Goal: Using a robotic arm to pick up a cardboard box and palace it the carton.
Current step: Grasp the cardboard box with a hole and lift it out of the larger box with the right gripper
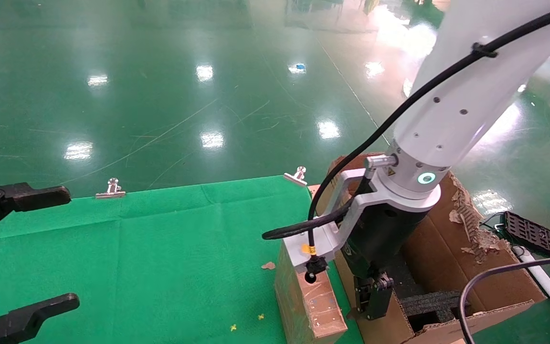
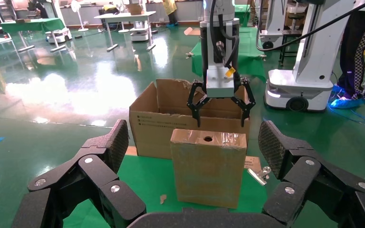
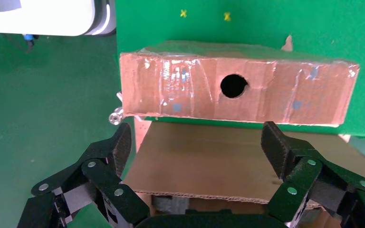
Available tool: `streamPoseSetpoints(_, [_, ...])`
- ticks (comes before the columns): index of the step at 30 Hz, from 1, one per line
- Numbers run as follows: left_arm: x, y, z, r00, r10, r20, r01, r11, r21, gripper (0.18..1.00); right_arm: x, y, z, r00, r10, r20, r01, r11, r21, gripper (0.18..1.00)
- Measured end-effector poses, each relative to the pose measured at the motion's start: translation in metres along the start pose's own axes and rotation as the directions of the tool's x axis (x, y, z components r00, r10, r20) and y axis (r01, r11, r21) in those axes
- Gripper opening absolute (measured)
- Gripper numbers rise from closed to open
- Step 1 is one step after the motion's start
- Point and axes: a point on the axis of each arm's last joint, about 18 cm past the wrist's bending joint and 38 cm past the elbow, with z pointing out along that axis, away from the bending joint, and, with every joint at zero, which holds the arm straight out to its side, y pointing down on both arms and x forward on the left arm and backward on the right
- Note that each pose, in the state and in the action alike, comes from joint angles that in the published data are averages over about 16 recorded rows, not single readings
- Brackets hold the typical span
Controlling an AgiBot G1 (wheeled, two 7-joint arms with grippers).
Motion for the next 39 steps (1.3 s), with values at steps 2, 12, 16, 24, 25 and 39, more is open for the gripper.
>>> streamPoseSetpoints(2, [0.0,0.0,0.0,1.0,0.0,0.0,0.0,1.0,0.0,1.001,0.0,-0.001,0.001,1.0,0.024,0.004,-0.024,1.0,-0.009,1.0])
streamPoseSetpoints(12, [0.0,0.0,0.0,1.0,0.0,0.0,0.0,1.0,0.0,1.001,0.006,0.008,-0.003,0.928,0.372,-0.031,-0.371,0.928,0.044,1.0])
streamPoseSetpoints(16, [0.0,0.0,0.0,1.0,0.0,0.0,0.0,1.0,0.0,1.001,0.009,0.016,-0.005,0.827,0.562,-0.022,-0.557,0.823,0.106,1.0])
streamPoseSetpoints(24, [0.0,0.0,0.0,1.0,0.0,0.0,0.0,1.0,0.0,1.001,0.008,0.024,0.008,0.613,0.787,0.068,-0.785,0.598,0.164,1.0])
streamPoseSetpoints(25, [0.0,0.0,0.0,1.0,0.0,0.0,0.0,1.0,0.0,1.001,0.008,0.024,0.01,0.598,0.798,0.079,-0.797,0.581,0.163,1.0])
streamPoseSetpoints(39, [0.0,0.0,0.0,1.0,0.0,0.0,0.0,1.0,0.0,1.001,0.006,0.019,0.048,0.545,0.829,0.122,-0.838,0.534,0.113,1.0])
